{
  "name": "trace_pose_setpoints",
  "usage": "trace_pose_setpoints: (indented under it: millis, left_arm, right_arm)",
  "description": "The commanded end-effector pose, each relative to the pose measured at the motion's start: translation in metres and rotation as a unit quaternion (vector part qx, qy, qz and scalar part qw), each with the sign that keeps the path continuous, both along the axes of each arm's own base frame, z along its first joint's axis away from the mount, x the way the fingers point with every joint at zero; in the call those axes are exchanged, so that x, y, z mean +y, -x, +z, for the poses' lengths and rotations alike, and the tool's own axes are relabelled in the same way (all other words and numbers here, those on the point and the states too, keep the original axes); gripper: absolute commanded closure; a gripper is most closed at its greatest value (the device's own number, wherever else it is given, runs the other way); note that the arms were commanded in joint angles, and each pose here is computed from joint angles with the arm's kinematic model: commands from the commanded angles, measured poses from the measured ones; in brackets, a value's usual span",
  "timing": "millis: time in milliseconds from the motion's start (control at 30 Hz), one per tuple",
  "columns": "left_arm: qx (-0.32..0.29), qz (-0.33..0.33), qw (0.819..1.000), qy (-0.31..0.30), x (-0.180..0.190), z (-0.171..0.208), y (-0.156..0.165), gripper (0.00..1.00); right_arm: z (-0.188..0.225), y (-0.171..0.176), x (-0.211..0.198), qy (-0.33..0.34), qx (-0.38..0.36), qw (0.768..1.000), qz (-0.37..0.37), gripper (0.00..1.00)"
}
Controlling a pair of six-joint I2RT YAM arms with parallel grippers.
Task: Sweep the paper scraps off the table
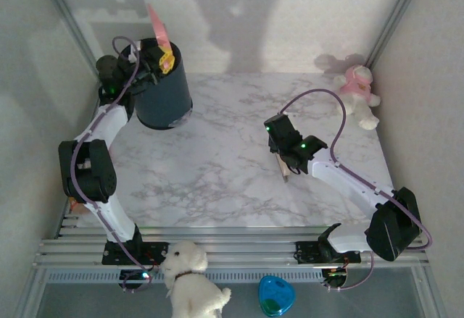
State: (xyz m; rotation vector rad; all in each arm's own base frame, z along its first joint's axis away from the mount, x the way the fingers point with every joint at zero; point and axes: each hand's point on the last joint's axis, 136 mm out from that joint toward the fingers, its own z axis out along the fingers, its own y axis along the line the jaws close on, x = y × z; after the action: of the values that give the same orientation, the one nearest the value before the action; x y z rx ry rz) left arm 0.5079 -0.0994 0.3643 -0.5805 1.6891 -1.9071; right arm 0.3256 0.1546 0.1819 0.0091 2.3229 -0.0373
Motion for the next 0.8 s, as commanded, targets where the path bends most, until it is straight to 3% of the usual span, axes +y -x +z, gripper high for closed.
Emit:
trace_pose_setpoints:
  millis: [0, 267, 400, 667, 767]
  left_arm:
    - [-0.07, -0.005, 0.996, 0.046, -0.002, 0.049, 0.022, 1.0]
    - [-0.063, -0.011, 0.991, 0.118, -0.004, 0.05, 0.031, 1.0]
    - [-0.065, -0.013, 0.991, 0.119, -0.006, 0.049, 0.032, 1.0]
    - [-0.077, 0.002, 0.997, 0.031, -0.014, 0.051, 0.031, 1.0]
    - [-0.071, 0.012, 0.996, -0.043, -0.023, 0.044, 0.025, 1.0]
  right_arm:
    - [0.004, -0.004, -0.002, -0.005, -0.007, 1.0, -0.012, 1.0]
    - [0.003, -0.003, -0.002, -0.005, -0.006, 1.0, -0.013, 1.0]
    - [0.004, -0.003, -0.004, -0.003, -0.007, 1.0, -0.014, 1.0]
    - [0.006, -0.002, -0.002, -0.01, -0.013, 1.0, -0.008, 1.0]
    - [0.007, -0.003, 0.001, -0.013, -0.014, 1.0, -0.002, 1.0]
